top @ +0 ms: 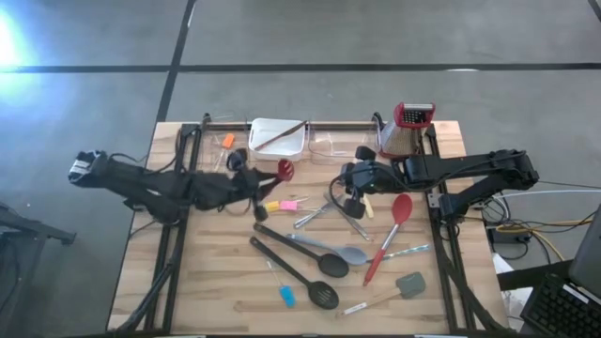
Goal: Pick & Place Kitchen Items
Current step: Put the red slotted spoon into the right transparent bin, then put the top silver knife into the white bin
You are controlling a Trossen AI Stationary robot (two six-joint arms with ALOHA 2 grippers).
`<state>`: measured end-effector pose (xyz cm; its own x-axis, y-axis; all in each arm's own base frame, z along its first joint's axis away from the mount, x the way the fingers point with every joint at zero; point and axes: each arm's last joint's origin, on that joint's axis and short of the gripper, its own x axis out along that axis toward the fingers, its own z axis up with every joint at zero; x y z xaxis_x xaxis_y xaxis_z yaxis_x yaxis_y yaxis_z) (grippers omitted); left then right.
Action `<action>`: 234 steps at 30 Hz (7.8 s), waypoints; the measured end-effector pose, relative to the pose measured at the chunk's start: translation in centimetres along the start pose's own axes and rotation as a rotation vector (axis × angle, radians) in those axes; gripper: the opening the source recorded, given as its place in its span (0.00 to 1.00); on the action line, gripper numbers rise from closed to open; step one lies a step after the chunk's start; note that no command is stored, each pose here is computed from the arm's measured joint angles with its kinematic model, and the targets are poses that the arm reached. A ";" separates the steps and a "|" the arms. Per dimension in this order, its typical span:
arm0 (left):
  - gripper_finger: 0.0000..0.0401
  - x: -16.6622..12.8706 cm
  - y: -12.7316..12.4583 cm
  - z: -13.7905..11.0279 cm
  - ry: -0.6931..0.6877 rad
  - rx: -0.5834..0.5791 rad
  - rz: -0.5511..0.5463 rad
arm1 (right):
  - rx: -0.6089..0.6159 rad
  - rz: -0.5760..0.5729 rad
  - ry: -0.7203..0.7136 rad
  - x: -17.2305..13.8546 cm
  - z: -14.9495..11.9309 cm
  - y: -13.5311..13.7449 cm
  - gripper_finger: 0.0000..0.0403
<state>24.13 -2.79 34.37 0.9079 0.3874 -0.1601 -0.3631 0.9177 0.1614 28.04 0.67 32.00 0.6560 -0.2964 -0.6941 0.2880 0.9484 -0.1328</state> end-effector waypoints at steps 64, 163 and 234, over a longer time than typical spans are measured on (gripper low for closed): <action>0.12 10.1 5.6 0.4 -0.397 -0.242 -0.108 | 0.220 -0.219 -0.372 4.1 4.3 -1.3 0.11; 0.44 1.3 9.0 1.6 -0.081 0.030 0.283 | 0.198 -0.052 1.046 15.9 -0.8 -21.4 0.20; 0.44 1.1 7.2 -4.4 0.424 0.056 -0.022 | 0.083 0.095 0.341 -6.1 -1.4 5.0 0.10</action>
<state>21.64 4.64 31.08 0.7447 0.3802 -0.5485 -0.3216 0.9246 0.2043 24.50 7.40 34.57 0.4162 -0.1398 -0.8985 0.3016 0.9534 -0.0087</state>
